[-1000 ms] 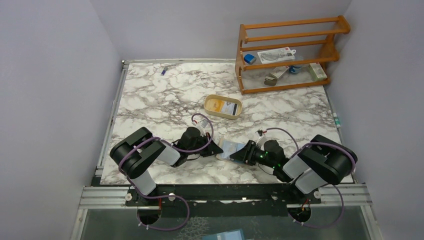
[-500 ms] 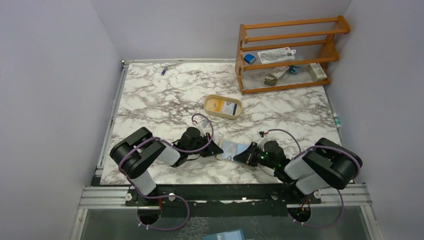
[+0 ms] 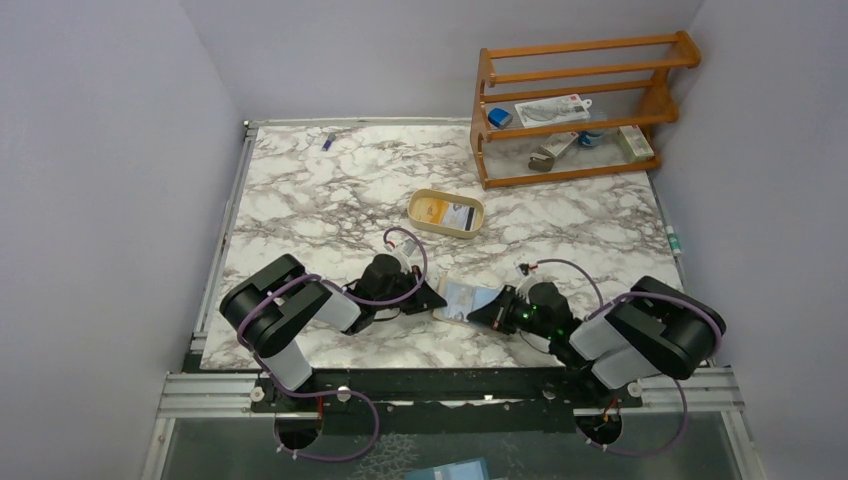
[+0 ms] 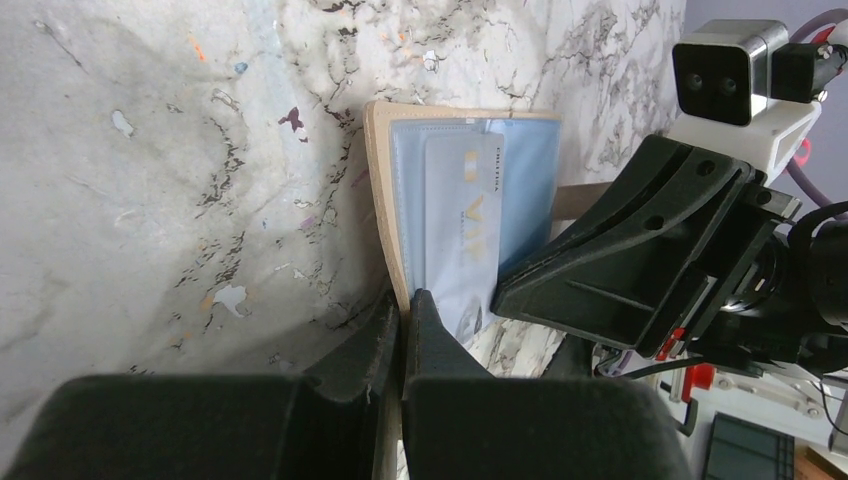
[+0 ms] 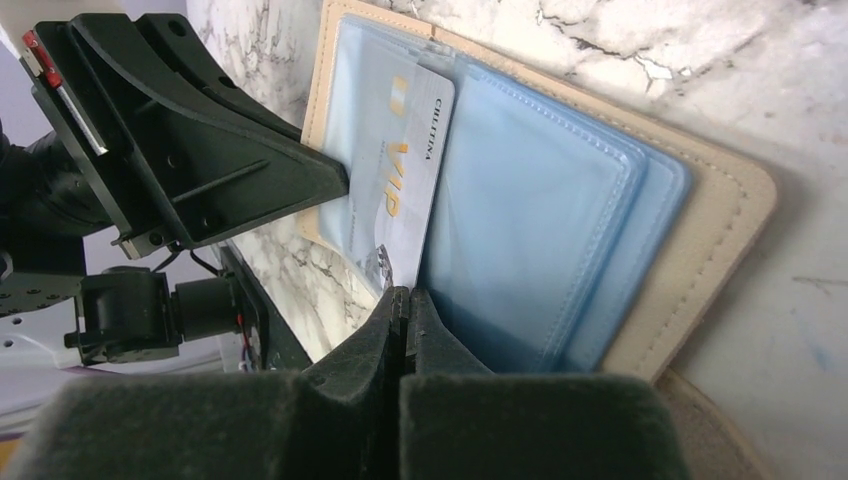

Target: Take the credit cards out of the card holder

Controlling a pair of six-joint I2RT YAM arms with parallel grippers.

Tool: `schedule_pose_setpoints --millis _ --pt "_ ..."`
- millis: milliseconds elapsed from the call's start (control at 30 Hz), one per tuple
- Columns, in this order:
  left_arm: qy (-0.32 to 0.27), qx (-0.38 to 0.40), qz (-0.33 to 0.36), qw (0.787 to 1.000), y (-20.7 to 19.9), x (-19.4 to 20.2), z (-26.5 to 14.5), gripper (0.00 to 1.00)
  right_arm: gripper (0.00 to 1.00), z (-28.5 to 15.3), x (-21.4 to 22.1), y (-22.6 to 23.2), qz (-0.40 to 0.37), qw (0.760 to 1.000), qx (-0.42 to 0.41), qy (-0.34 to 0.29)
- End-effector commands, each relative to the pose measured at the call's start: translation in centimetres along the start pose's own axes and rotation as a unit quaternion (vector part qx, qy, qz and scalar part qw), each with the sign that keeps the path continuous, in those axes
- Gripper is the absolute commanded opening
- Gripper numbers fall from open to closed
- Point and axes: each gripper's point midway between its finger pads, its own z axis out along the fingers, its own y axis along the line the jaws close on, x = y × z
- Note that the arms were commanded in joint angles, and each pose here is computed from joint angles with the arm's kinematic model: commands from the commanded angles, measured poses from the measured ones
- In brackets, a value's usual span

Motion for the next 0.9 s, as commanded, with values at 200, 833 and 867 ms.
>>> schedule_pose_setpoints --millis 200,833,867 --pt "0.061 -0.057 -0.006 0.996 3.6 3.5 -0.6 0.00 0.01 -2.5 1.0 -3.9 0.007 0.997 0.072 -0.010" --pt "0.062 -0.056 -0.006 0.996 3.5 3.4 -0.5 0.00 0.44 -3.1 1.1 -5.2 0.002 0.995 0.102 -0.007" --pt "0.061 -0.055 -0.006 0.997 3.4 3.4 -0.5 0.00 0.47 -3.0 1.2 -5.2 0.007 0.995 0.100 -0.006"
